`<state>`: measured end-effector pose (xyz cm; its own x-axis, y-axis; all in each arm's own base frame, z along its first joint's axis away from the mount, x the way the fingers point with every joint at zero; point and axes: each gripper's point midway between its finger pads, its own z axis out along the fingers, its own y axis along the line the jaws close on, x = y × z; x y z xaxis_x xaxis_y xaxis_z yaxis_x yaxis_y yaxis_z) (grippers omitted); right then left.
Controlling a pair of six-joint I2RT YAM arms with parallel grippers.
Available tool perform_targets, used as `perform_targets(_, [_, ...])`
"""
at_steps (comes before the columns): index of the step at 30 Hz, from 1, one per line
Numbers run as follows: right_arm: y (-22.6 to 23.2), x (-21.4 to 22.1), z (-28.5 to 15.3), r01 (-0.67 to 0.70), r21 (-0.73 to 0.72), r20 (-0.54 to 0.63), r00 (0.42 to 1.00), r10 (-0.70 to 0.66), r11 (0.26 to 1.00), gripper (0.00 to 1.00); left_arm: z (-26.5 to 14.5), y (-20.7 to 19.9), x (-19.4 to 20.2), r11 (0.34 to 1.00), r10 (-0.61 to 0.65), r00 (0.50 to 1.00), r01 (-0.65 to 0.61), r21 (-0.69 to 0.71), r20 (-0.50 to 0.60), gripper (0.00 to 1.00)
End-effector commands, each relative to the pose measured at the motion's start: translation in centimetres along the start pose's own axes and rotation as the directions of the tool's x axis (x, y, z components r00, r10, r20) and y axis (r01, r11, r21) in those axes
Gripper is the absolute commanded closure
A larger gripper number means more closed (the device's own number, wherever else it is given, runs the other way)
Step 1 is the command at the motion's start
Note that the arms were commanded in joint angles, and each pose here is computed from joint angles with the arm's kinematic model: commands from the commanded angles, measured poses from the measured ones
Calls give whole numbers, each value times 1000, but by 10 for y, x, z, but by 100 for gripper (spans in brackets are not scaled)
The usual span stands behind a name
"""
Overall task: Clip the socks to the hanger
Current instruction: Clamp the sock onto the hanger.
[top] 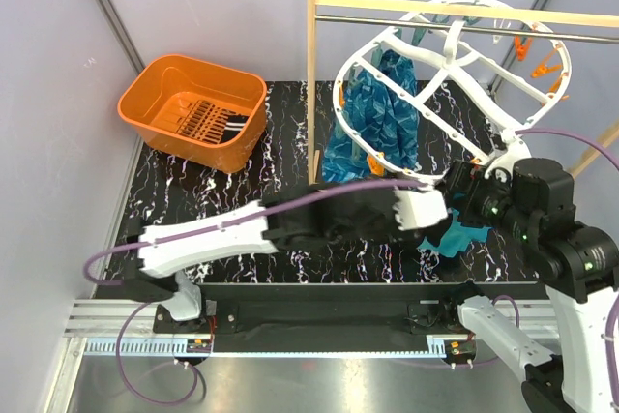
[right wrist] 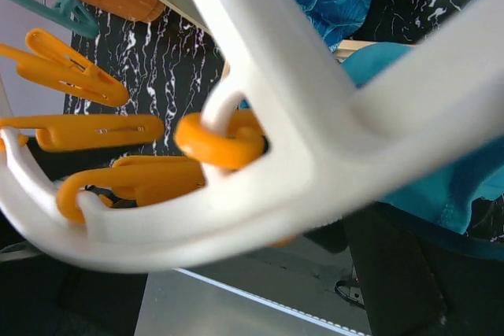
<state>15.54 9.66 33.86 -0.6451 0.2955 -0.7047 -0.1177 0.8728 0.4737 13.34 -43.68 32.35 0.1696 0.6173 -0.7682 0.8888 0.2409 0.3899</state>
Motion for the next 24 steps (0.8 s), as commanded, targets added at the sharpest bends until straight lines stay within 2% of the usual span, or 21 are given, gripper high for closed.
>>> perform_targets(1, [2, -6, -18, 39, -13, 54, 998, -38, 999, 2, -62, 29, -54, 983, -180, 936, 179, 30, 303, 37])
perform_targets(5, [11, -4, -30, 71, -71, 80, 995, -65, 995, 0, -97, 39, -53, 954, -299, 853, 282, 103, 427, 37])
perform_targets(7, [15, -2, -38, 89, -107, 96, 992, -79, 990, 0, -114, 49, -46, 943, -321, 805, 323, 86, 500, 37])
perform_targets(13, [30, -5, -58, 136, -198, 186, 978, -99, 971, 1, -129, 60, -27, 895, -383, 684, 440, 67, 620, 32])
perform_targets(16, [36, -6, -58, 144, -225, 188, 977, -102, 964, 1, -126, 58, -27, 881, -410, 655, 465, 89, 635, 32])
perform_targets(24, [31, -1, -43, 112, -208, 138, 987, -84, 972, 0, -106, 51, -30, 862, -459, 656, 493, 122, 599, 32])
